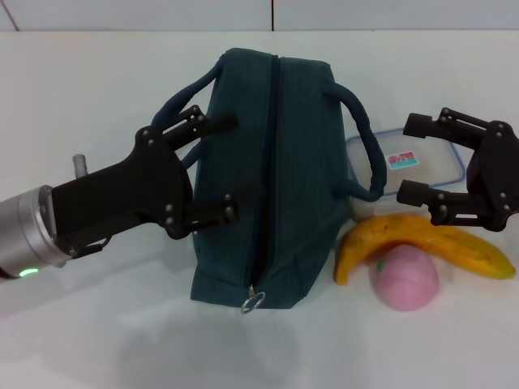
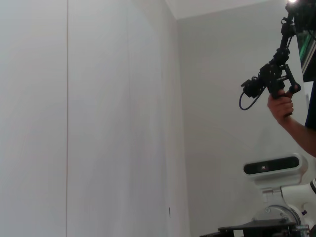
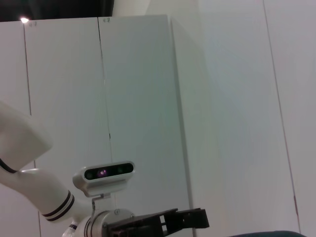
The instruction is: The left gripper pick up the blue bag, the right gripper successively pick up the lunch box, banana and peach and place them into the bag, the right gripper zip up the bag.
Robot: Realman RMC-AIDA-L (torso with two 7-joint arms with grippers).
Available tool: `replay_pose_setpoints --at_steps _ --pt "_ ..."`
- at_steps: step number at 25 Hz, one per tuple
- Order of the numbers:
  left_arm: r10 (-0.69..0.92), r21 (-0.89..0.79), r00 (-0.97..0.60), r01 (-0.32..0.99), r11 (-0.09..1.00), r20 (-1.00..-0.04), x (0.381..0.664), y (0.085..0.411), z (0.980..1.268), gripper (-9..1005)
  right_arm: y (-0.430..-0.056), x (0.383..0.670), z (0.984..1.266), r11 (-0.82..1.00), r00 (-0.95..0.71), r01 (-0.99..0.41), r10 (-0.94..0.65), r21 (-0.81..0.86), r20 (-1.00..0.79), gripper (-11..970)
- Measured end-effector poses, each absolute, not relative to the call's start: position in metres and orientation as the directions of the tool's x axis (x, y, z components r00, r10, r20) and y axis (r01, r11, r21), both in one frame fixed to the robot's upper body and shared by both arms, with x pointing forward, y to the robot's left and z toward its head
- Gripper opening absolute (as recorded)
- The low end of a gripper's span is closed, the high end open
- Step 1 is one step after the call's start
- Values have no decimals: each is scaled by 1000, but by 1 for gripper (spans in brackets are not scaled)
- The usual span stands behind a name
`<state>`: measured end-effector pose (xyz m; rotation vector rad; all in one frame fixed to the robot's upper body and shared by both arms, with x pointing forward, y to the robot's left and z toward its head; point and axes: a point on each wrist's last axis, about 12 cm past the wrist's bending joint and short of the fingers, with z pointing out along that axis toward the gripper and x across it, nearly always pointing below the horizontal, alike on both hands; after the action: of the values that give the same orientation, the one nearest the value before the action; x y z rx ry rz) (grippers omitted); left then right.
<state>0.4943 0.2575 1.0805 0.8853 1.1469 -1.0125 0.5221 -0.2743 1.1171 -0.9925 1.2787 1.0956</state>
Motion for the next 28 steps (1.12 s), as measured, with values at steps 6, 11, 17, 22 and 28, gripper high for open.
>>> replay_pose_setpoints --at_steps 6,11,17,22,28 --pt "-174 44 102 950 308 -979 494 258 1080 826 -275 520 1115 219 -20 -975 63 33 -998 870" --pt "-174 44 102 950 310 -979 493 258 1080 825 -276 517 1113 228 -16 -973 68 31 -998 870" --pt "-207 -75 -16 957 280 -978 514 280 1104 824 -278 513 1111 238 -12 -971 78 30 -997 870" --pt "-178 -248 -203 927 281 -963 539 297 1130 822 -281 511 1111 252 -4 -967 92 27 -996 869" --pt "-117 -407 -391 860 307 -913 553 289 1134 821 -280 509 1110 248 -6 -968 102 32 -995 869"
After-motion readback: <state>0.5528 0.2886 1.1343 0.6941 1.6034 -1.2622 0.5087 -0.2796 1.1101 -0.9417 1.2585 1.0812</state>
